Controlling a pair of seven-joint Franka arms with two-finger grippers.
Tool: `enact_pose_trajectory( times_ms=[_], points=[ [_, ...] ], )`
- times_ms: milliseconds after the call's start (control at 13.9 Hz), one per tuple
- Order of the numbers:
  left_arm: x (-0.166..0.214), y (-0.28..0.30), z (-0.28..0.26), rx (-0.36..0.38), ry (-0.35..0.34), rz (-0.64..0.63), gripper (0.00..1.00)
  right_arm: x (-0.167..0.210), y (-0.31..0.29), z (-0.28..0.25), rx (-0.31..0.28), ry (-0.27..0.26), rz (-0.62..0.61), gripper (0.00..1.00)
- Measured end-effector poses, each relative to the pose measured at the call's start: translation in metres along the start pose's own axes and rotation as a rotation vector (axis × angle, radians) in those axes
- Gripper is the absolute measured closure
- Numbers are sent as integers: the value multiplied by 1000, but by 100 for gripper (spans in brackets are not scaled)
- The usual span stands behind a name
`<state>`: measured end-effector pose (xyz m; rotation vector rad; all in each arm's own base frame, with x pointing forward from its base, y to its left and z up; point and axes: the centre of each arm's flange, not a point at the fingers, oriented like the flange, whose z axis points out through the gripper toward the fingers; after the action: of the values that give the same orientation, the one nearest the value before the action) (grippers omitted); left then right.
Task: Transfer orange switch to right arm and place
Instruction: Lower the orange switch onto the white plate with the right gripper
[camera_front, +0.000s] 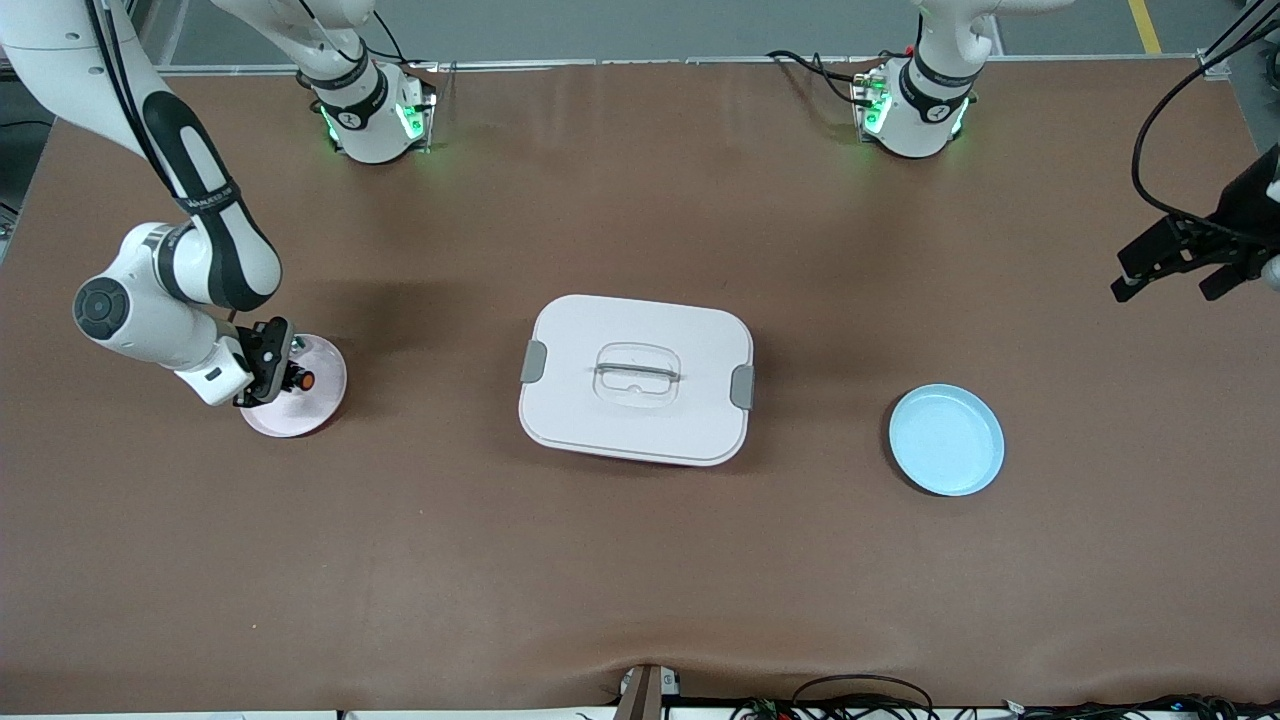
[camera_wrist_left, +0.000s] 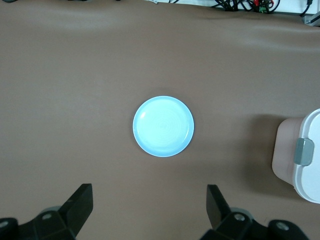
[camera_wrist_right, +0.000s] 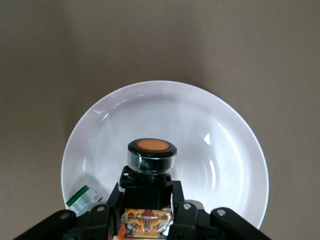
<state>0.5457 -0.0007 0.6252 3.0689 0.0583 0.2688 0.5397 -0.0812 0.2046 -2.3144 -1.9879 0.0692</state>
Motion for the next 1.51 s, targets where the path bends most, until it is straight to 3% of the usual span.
enact_pose_trajectory(
  times_ms=[215,359,503,790,1508],
  points=[
    [-10,-1,-9,-3,20,-14,0,10,3,3,2,-10,7,59],
    [-10,4,-18,-4,27,-10,0,21,8,-1,-10,-56,-20,59],
    [-10,8,-23,-2,-11,-2,0,24,11,-2,-8,-74,-23,59],
    [-7,9,-13,14,-81,2,0,19,11,8,12,-79,-17,59],
    [-1,11,2,17,-109,4,0,18,10,19,31,-80,-17,59]
  ],
)
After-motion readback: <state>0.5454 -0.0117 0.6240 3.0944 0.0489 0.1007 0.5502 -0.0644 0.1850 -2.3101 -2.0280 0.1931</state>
